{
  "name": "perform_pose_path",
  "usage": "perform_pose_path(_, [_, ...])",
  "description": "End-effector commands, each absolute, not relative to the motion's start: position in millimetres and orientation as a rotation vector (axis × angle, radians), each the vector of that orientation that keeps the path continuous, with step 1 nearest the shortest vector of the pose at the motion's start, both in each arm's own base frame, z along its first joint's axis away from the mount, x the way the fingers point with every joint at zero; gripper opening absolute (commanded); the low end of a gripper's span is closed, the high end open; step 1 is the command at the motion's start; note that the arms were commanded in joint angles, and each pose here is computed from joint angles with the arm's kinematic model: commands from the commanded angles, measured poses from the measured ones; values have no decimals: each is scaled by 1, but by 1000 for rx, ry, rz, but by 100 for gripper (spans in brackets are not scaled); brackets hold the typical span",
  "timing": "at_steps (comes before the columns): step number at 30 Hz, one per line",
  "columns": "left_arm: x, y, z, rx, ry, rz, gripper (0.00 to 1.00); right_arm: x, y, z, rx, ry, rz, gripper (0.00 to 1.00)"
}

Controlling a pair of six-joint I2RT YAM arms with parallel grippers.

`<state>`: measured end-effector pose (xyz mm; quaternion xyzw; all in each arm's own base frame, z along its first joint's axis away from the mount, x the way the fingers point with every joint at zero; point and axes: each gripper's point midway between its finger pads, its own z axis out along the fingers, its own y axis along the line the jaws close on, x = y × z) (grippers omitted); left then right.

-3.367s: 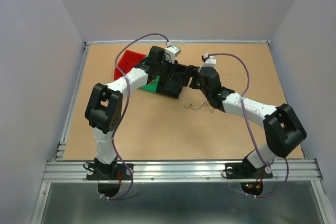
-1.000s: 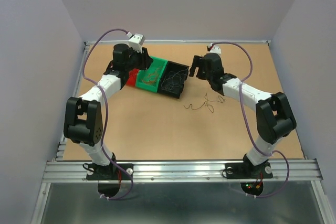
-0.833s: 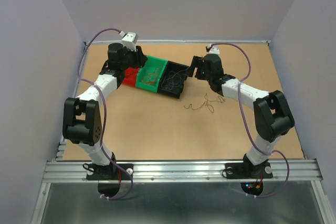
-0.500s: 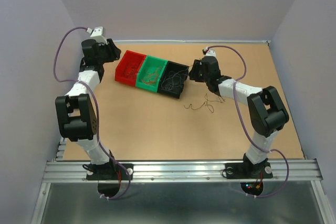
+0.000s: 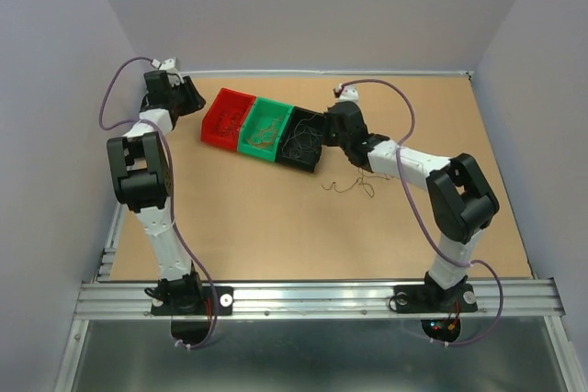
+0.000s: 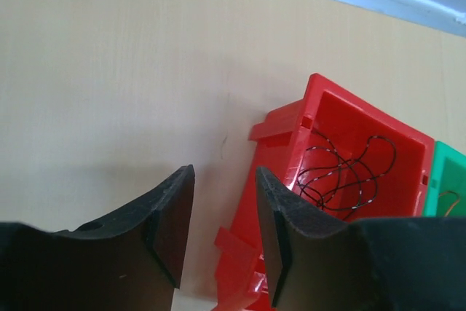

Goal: Untangle the cables

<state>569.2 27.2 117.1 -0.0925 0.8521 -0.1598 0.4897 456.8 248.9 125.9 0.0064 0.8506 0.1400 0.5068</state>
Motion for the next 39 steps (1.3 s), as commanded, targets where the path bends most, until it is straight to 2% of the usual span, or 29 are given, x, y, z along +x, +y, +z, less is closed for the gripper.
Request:
perform_pose_path(1, [580, 18, 120, -205, 2092, -457, 48, 466, 272, 173, -13, 1974, 272, 1])
perform_pose_path(9, [558, -40, 99, -115, 2131, -646, 43, 459, 296, 153, -45, 2092, 215, 1])
perform_pose_path(13, [531, -88, 107, -15, 2122, -730, 40, 460, 297, 113, -42, 2202, 158, 1])
perform_pose_path(18, [519, -98, 134, 47, 2042, -723, 40, 469, 263, 80, 40, 2254, -89, 1])
perform_pose_path(22, [515, -93, 150, 56, 1995, -677, 40, 474, 239, 73, 131, 2266, -115, 1])
perform_pose_path(26, [518, -89, 152, 57, 1984, -642, 40, 468, 237, 86, 109, 2258, -52, 1])
perform_pose_path(39, [519, -79, 162, 73, 1947, -557, 40, 450, 213, 202, 97, 1967, 157, 1])
